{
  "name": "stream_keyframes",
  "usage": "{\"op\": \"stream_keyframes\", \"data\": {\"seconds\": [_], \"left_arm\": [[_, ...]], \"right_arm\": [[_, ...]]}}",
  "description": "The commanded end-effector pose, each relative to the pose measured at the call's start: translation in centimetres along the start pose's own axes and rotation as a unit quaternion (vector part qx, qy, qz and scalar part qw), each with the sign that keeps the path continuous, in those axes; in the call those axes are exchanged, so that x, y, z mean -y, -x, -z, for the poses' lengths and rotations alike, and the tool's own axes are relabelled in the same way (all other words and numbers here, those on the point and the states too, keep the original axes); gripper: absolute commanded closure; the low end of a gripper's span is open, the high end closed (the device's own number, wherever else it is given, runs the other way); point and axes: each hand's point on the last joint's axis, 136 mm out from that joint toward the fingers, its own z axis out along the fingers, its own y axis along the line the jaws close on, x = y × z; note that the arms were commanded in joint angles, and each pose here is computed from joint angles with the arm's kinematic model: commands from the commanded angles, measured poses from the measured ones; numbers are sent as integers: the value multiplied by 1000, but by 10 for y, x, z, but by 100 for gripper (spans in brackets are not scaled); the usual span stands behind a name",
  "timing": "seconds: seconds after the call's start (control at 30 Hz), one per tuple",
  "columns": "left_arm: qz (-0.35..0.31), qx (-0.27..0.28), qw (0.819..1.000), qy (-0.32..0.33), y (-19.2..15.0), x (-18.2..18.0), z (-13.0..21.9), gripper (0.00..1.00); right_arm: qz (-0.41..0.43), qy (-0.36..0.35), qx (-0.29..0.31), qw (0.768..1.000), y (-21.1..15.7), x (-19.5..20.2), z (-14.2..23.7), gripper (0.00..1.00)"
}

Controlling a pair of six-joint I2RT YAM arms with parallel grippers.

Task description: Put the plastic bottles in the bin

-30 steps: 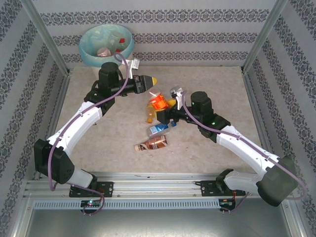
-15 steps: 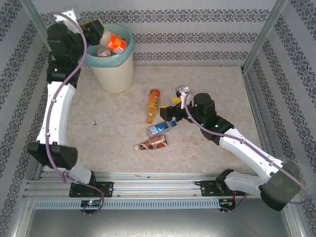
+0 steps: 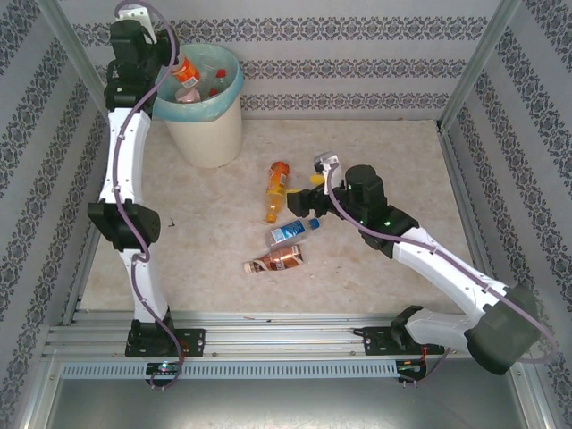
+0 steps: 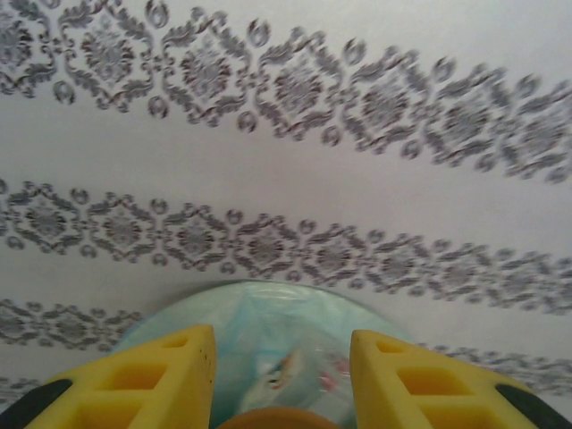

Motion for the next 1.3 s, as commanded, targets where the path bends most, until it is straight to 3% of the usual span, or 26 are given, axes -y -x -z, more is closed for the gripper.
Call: {"op": "stream_keyframes", "data": {"seconds": [0.0, 0.1, 0.23, 0.37, 0.47, 0.53, 0.67, 0.97, 1.27], "left_arm": [[-65, 45, 995, 65, 23, -22, -1, 100], [-97, 52, 990, 90, 10, -33, -21, 100], [-121, 39, 990, 69, -18, -29, -49, 98], [-117, 33, 991, 56, -33, -26, -61, 52], [-112, 34, 992, 45, -35, -23, -63, 32], [-108, 36, 993, 39, -33, -20, -62, 25], [-103, 39, 994, 27, -28, -15, -59, 26], [-84, 9, 996, 12, -39, -9, -55, 60], [-105, 21, 994, -20, -13, 29, -28, 55]], "right_arm": [[5, 18, 5, 1000, 12, -12, -5, 13], [0, 20, 0, 1000, 9, -12, -11, 13], [-4, 26, -13, 1000, 5, -13, -21, 13], [-5, 32, -21, 999, 4, -16, -28, 14], [-3, 33, -24, 999, 3, -17, -32, 14], [-4, 32, -26, 999, 2, -16, -34, 14], [-8, 36, -33, 999, -2, -17, -40, 14], [-10, 43, -46, 998, -8, -17, -48, 14], [-17, 16, -61, 998, -11, -8, -52, 14]]}}
